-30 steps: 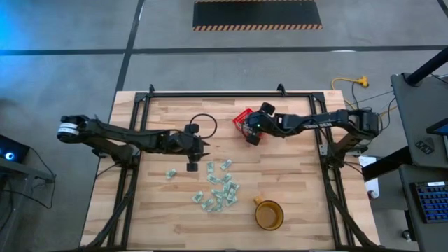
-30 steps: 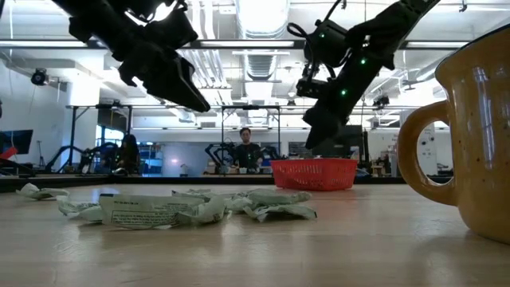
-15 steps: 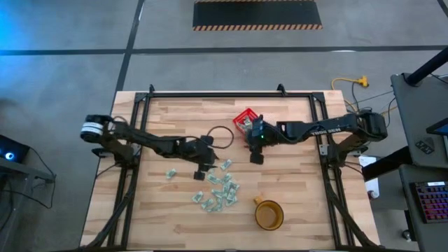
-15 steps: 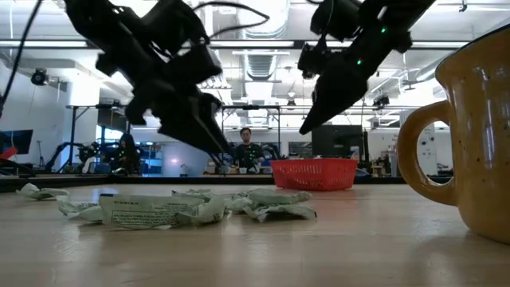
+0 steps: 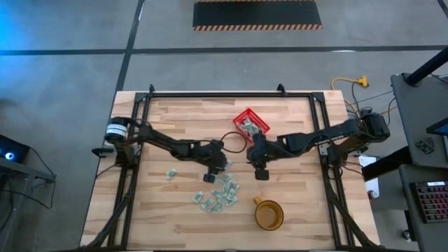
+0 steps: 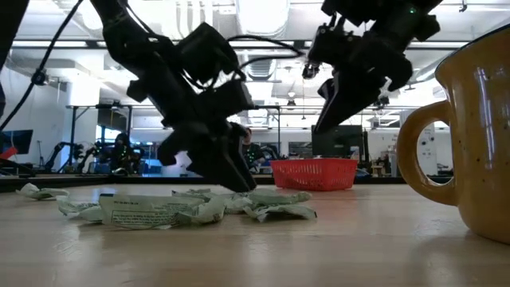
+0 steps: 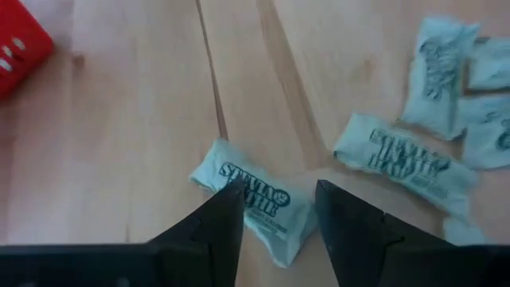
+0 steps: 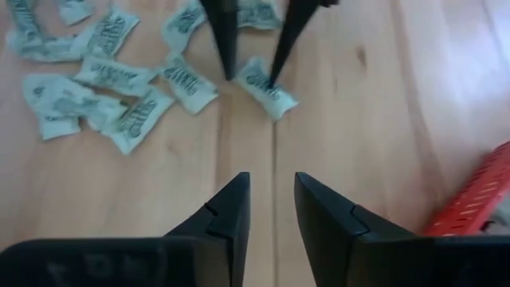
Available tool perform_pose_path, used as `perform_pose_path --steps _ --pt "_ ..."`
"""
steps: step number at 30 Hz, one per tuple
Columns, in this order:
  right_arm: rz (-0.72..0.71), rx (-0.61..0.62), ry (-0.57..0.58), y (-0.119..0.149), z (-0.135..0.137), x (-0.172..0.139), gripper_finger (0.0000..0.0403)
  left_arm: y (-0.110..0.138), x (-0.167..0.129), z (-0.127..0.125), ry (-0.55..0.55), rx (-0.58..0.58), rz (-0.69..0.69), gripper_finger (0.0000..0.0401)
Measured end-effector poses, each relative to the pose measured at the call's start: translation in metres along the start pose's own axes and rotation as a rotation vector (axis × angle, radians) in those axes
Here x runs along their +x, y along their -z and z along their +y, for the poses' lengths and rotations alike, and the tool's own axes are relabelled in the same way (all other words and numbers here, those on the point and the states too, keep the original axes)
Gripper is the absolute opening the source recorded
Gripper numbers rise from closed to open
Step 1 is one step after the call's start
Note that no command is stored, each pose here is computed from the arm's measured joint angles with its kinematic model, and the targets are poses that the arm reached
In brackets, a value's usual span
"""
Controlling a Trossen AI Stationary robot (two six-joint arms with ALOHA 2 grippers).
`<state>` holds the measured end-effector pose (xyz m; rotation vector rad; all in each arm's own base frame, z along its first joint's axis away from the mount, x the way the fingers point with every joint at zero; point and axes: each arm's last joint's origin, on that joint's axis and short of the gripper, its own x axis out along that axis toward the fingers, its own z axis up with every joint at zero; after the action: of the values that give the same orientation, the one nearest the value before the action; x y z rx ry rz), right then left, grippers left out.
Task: Pick and place Stevia / Truvia into bins
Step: Put the stevia packet into the red basket
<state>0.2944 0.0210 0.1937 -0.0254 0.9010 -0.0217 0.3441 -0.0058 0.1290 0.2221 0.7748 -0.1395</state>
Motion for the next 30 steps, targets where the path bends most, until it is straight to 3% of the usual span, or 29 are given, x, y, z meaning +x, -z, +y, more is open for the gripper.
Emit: perform_pose_path --steps 6,16,24,30 --pt "0.018 0.015 -0.006 0.006 0.004 0.002 0.0078 0.001 0.007 0.005 0.030 -0.041 0.010 0.0108" --pt "0.060 0.059 -0.004 0.019 0.005 0.006 0.0068 -0.005 -0.003 0.008 0.014 -0.030 -0.014 0.0012" --pt "0.072 0.058 -0.002 0.023 0.005 0.007 0.0072 -0.018 -0.009 0.014 -0.112 0.043 -0.039 0.0008" --pt "0.074 0.058 -0.001 0.023 0.005 0.007 0.0064 -0.045 -0.015 0.032 -0.277 0.156 -0.111 0.0008"
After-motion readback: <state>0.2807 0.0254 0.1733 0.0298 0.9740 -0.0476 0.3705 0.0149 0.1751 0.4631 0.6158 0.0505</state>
